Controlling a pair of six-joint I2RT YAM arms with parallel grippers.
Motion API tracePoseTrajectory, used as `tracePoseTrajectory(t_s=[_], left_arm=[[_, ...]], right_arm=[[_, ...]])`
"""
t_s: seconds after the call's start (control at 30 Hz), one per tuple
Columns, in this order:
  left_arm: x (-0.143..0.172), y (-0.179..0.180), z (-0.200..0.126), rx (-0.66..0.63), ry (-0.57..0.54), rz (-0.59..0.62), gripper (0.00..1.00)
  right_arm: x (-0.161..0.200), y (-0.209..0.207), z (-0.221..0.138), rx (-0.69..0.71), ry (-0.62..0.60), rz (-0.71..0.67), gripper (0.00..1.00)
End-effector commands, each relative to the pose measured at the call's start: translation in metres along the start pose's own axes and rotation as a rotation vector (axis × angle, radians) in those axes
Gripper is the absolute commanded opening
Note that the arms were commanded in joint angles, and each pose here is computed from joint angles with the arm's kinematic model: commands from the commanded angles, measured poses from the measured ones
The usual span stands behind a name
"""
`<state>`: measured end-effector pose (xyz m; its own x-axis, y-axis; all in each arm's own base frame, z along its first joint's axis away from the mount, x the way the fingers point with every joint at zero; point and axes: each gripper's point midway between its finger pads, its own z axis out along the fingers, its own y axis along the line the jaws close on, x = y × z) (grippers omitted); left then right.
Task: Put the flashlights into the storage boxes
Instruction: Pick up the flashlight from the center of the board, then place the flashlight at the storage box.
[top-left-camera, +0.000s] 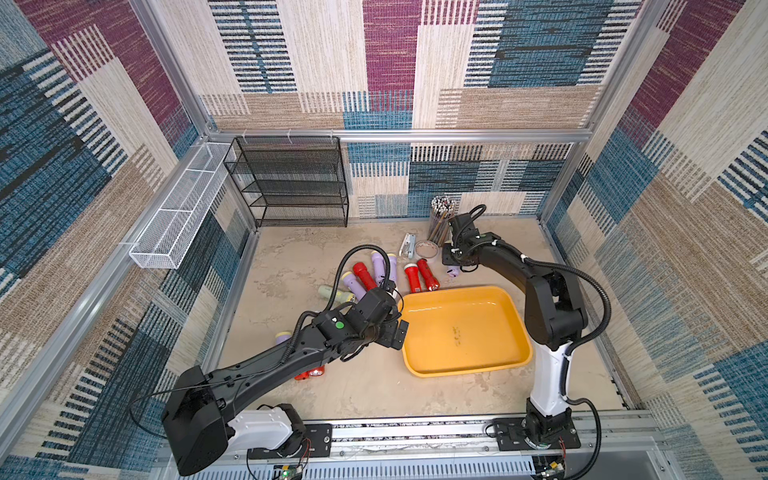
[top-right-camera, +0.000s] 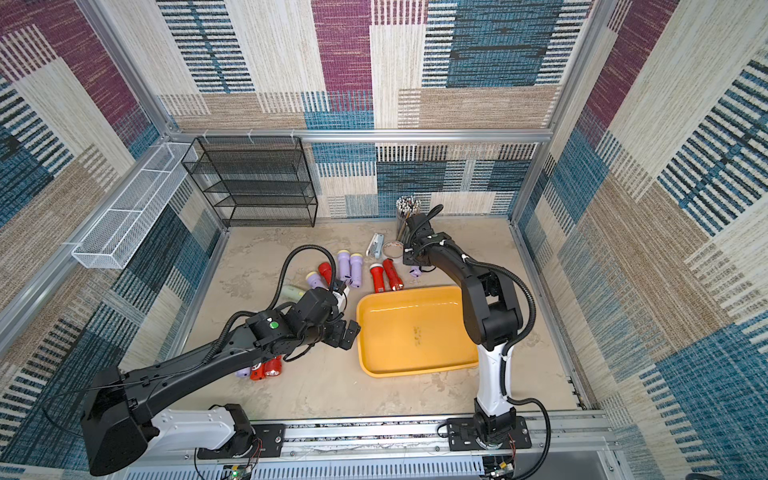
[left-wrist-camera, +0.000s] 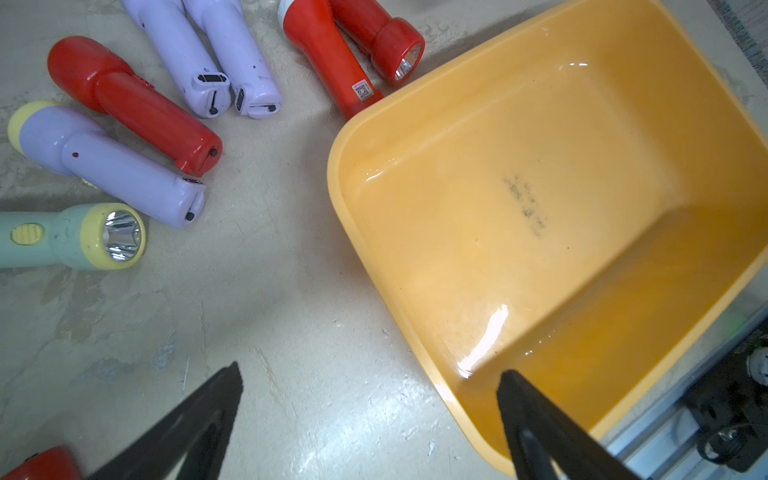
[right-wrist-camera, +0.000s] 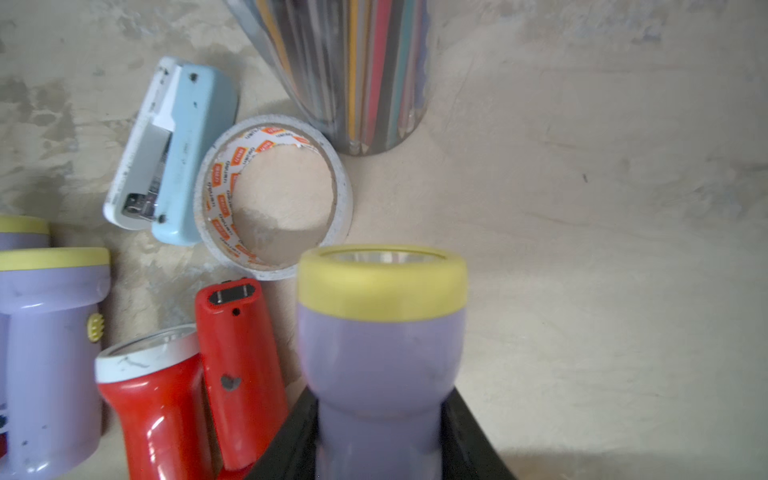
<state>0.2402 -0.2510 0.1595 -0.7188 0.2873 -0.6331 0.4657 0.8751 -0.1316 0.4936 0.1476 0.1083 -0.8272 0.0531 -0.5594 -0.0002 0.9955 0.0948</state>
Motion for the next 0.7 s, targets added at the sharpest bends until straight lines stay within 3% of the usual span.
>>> tracePoseTrajectory(t_s=[0.0,0.33,0.67], left_arm=[[0.002,0.004,-0.004,-0.019,0.005,0.039,0.99],[-0.008,0.009,-0.026,-0.035,-0.028,0.071,1.00],[-0.009,0.014,-0.044,-0.043,-0.048,0.064,1.00]], right_arm=[[-0.001,0.005,-0.019,-0.045,-0.018,0.016,0.33],[0.037,0.030,-0.076,-0.167,-0.028,-0.005,0.34],[0.120,0.100,-0.115,-0.332,0.036,-0.075,0.35]])
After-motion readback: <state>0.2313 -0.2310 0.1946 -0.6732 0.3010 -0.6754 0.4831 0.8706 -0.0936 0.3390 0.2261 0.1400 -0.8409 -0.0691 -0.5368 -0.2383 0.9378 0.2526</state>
